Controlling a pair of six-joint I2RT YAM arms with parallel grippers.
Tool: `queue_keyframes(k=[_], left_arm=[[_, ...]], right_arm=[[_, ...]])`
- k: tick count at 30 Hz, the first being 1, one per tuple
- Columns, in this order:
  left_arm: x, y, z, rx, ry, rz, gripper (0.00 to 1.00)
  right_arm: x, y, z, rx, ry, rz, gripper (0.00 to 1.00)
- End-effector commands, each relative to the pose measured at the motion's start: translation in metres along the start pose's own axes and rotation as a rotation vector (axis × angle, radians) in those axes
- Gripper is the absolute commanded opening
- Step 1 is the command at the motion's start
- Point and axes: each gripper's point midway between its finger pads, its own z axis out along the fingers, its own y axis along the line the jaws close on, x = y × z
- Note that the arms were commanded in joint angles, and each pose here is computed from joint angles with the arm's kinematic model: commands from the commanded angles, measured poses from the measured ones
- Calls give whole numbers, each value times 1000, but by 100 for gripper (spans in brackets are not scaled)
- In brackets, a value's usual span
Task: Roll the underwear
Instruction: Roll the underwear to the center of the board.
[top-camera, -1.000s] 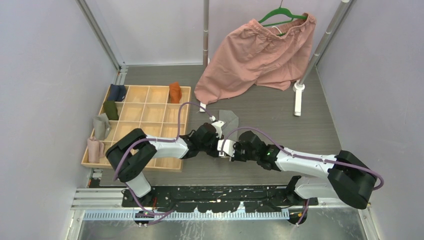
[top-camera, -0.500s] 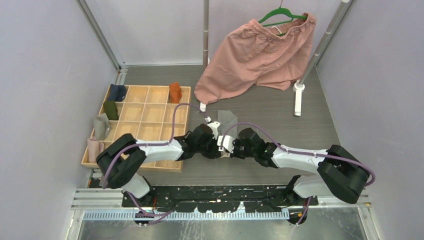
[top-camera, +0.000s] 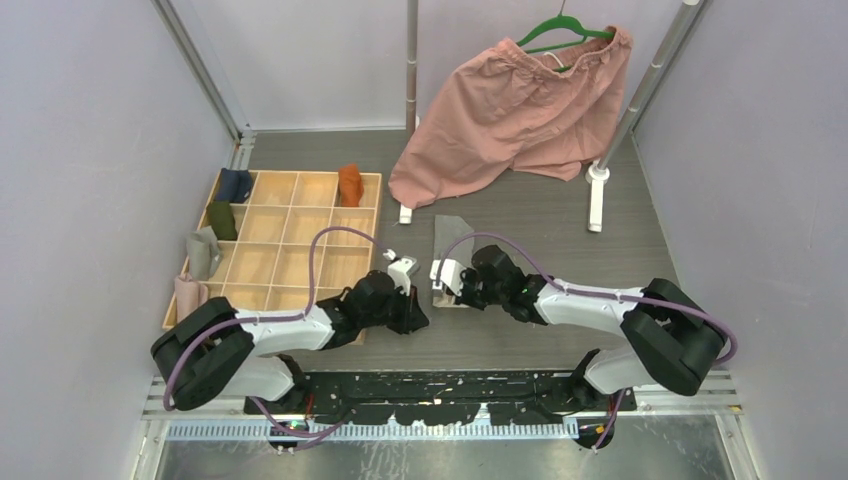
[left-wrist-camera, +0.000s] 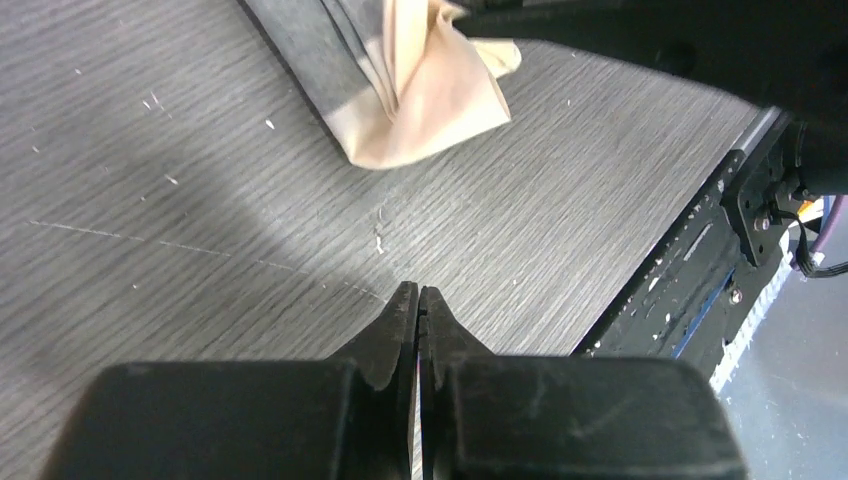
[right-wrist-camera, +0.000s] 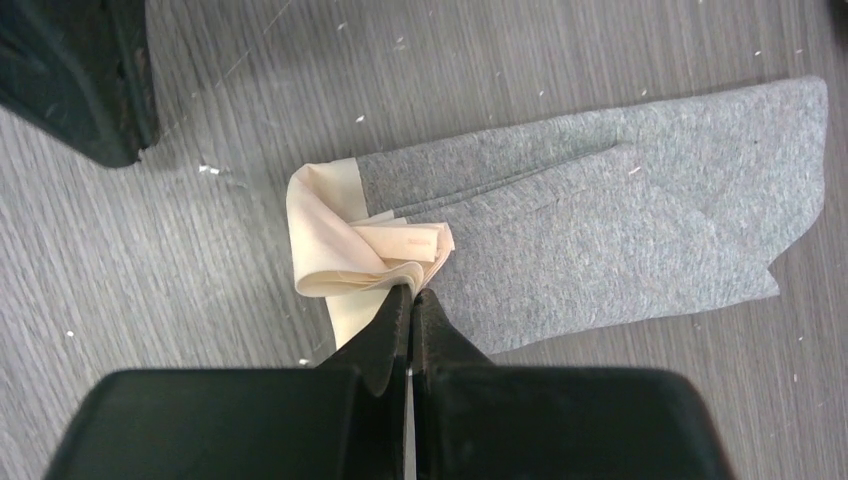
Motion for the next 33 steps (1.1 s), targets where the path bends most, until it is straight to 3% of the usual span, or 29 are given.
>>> queue_keyframes(k=[1,11,17,26,33], left_arm=[[-38,-30,-2,138,-174,23,1],[-68,-22,-15,83,-346,52,1],[-76,-20,-23,68,-391,102,1],[-76,-21,-24,63,-372,153,1],[-72,-32,-8,108,-289,197,1]], right_arm=[[-22,-7,3,-37,-39,44,1],[-20,-3,10,-114,-1,209,1],[-16,0,15,-144,125,412,3],[-7,-1,17,-133,149,560,4],[2,-14,16,-113,215,732,6]])
